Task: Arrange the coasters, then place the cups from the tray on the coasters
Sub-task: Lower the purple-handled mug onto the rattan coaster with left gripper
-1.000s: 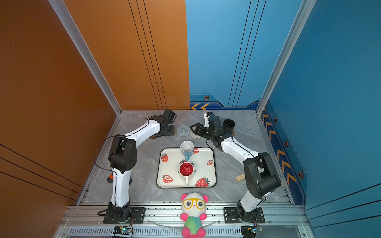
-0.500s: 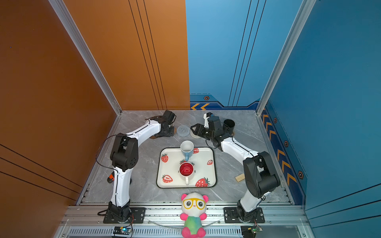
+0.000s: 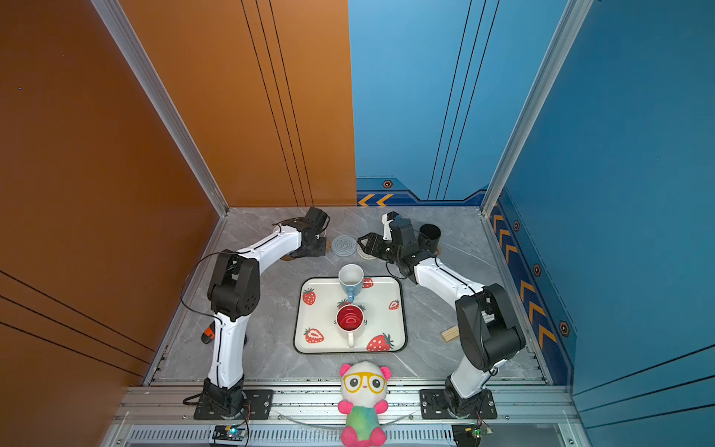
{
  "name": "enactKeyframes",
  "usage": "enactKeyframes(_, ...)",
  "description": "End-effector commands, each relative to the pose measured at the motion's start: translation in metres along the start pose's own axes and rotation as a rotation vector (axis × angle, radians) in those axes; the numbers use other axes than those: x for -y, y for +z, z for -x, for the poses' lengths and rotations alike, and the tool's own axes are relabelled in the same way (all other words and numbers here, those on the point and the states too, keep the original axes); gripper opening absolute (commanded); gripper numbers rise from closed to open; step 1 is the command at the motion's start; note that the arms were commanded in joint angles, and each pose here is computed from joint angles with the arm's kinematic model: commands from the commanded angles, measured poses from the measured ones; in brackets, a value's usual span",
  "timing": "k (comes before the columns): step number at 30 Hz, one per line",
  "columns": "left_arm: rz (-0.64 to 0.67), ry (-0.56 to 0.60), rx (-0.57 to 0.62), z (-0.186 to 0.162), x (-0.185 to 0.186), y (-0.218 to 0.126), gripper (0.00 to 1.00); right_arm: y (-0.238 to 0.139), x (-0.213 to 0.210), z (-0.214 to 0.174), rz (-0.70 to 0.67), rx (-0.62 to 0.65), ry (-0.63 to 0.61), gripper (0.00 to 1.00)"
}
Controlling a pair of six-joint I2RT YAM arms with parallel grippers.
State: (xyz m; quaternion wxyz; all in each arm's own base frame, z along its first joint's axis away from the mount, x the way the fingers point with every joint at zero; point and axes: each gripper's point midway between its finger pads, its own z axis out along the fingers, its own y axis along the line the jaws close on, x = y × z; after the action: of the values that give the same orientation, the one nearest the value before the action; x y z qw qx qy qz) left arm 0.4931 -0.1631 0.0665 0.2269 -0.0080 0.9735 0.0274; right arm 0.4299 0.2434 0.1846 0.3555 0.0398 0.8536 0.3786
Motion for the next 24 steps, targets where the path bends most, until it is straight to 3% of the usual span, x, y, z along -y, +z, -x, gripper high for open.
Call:
enactKeyframes(1,-0.027,-0.034,0.080,0.0274,0.0023,-0.0118,0.00,0.0010,0.0012,0.0070,-0.012,0.008,-0.002,0.61)
enactKeyframes(24,-0.044,-0.045,0.063,0.0225,0.0050,-0.0090,0.01,0.0013,0.0007,0.0067,-0.011,0.007,-0.002,0.61)
